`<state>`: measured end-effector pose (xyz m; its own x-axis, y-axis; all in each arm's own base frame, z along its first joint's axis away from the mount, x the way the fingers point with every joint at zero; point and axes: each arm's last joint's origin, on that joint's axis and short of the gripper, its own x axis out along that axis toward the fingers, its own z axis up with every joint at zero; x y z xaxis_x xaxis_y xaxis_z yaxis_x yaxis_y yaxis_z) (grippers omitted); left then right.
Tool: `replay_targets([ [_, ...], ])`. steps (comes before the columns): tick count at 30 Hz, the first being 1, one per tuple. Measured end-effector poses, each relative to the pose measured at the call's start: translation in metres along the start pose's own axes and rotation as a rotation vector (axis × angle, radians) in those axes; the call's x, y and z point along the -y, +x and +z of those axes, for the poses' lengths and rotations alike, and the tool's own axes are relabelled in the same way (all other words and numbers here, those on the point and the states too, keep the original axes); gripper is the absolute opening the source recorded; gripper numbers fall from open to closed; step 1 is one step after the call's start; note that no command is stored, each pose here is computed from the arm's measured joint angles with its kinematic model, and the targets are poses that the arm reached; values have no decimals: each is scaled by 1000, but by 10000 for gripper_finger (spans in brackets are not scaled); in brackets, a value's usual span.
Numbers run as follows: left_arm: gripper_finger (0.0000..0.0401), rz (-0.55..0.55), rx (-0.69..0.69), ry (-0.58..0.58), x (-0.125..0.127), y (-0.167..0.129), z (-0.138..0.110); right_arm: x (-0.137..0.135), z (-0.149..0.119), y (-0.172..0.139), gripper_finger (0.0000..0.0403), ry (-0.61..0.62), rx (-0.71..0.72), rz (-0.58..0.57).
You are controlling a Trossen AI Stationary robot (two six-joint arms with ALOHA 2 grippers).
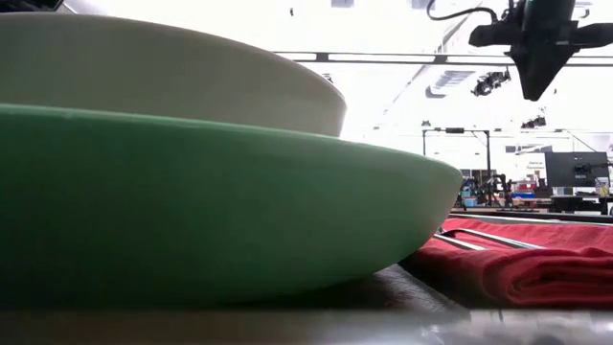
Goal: Set up tray
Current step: Put the yellow knife on the red napkin
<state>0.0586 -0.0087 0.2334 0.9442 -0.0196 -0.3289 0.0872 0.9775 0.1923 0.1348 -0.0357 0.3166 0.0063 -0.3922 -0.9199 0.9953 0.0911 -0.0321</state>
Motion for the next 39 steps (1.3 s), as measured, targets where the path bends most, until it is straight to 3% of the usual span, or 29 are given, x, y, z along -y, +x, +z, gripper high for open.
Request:
replay_targets([
  [7, 136, 2, 0, 0, 0, 0, 0, 7, -7, 7, 17, -42, -33, -17],
  [13, 136, 2, 5, -1, 0, 0, 1, 27, -29, 35, 20, 32, -141, -43],
  [21, 136, 13, 32, -8, -1, 0, 3, 29, -39, 53, 20, 72, -152, 99],
  [39, 136, 12, 24, -1, -1, 0, 3, 11, -34, 67, 59, 119, -141, 249],
])
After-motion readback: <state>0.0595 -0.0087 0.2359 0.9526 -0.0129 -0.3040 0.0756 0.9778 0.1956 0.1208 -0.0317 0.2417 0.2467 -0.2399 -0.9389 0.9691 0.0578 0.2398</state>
